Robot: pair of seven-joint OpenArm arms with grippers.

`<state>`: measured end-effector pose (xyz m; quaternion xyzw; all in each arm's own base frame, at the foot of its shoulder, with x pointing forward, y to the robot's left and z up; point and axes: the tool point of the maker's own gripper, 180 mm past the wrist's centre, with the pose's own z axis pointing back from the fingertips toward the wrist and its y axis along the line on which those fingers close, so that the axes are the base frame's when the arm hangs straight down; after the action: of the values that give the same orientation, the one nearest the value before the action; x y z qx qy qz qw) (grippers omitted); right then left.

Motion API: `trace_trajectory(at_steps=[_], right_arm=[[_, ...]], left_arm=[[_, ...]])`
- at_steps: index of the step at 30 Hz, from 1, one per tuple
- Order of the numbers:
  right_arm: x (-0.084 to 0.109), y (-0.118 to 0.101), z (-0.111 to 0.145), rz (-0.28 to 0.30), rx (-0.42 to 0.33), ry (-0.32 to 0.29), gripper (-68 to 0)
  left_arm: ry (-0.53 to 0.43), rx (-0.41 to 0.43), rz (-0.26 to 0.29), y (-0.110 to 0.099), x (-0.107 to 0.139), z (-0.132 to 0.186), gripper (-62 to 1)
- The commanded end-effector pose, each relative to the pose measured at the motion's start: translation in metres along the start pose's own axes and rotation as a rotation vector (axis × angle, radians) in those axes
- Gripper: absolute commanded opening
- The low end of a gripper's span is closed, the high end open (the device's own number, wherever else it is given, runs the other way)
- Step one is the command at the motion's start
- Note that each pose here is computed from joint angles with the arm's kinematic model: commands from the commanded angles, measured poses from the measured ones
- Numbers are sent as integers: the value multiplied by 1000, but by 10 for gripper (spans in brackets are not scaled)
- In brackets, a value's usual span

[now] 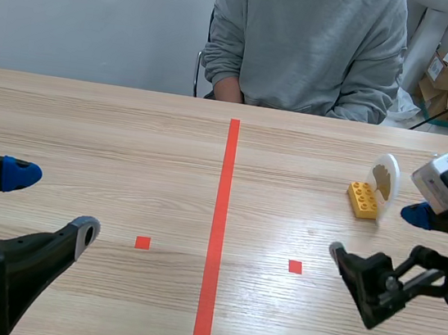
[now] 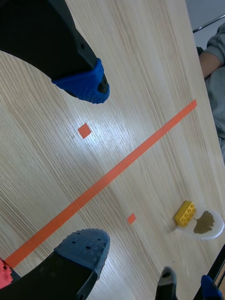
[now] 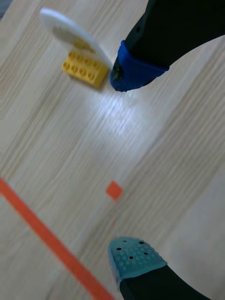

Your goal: Do the leaf sorting experiment

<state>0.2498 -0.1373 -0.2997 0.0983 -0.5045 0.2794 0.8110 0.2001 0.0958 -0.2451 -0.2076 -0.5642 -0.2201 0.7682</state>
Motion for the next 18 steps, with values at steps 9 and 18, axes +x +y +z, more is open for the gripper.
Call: trace_trajectory(at_steps=[9,18], right_arm=[[33,21,52,-10,127,-96,-31],[29,26,58,-41,154,-82,-36]], left_arm=[[-38,14,-11,5,11,1,-37],[-35,36,-30,13,13,4,-37]])
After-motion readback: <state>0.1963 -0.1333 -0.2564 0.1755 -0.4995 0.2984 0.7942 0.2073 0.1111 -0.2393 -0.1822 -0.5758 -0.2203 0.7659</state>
